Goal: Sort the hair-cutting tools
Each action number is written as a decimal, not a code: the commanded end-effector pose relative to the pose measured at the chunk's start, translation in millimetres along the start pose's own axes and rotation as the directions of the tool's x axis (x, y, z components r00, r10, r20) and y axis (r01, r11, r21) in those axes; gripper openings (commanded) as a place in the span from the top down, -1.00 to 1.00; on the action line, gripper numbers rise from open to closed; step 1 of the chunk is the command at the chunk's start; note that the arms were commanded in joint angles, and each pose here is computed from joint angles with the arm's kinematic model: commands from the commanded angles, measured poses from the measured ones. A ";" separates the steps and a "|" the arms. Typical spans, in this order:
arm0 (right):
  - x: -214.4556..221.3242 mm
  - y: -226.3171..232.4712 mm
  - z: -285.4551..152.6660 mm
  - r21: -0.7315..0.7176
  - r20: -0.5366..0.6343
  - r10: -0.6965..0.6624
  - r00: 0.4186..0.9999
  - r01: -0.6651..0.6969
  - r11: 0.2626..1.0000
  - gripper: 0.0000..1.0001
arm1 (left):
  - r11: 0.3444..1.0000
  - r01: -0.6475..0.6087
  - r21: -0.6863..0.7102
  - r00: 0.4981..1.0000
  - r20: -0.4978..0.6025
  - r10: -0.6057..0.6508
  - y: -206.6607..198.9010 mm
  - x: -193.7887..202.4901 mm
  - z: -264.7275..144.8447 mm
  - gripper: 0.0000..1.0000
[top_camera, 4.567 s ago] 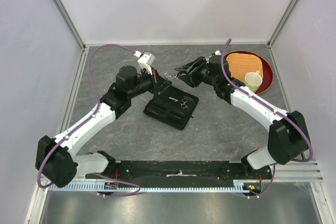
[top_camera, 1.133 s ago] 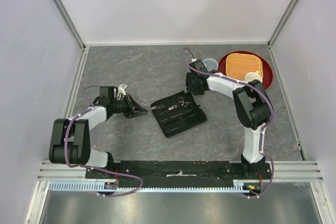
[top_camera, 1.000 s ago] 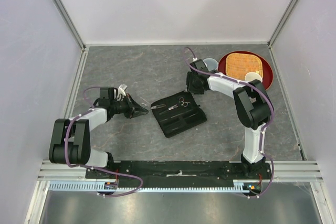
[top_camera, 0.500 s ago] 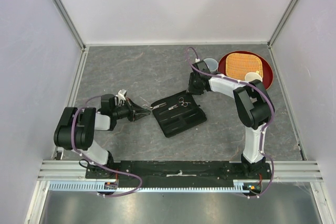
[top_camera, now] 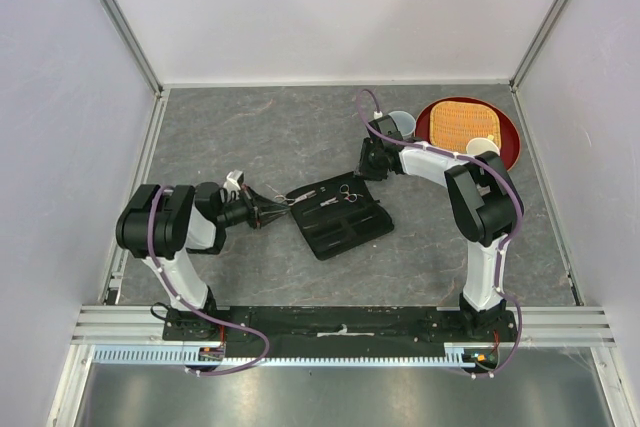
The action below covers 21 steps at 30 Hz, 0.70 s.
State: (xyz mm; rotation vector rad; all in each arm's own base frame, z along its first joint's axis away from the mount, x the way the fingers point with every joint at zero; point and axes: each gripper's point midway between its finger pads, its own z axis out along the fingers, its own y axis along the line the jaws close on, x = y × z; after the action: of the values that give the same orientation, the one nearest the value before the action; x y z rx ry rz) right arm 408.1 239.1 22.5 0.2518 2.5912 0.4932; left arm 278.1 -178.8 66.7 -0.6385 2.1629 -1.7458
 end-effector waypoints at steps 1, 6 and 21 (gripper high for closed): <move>41.2 -13.9 14.3 0.038 -0.121 0.017 0.993 -0.012 0.999 0.33 | 0.988 -0.105 0.112 0.992 -0.052 0.112 -31.9 3.4 7.6 0.95; 42.8 -13.6 15.0 0.041 -0.121 0.013 0.993 -0.008 0.999 0.33 | 0.992 -0.100 0.080 0.991 -0.078 0.106 -25.4 4.0 22.8 0.95; 47.3 -2.3 11.5 0.024 -0.117 -0.021 0.993 0.024 0.999 0.33 | 0.999 -0.048 -0.016 0.998 -0.049 0.047 -4.6 -3.8 42.5 0.95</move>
State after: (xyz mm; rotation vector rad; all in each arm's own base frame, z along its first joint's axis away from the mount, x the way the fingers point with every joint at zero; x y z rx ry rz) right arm 407.0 242.0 22.1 0.2561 2.5903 0.4933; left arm 290.5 -203.5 56.8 -0.6225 2.2279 -1.7541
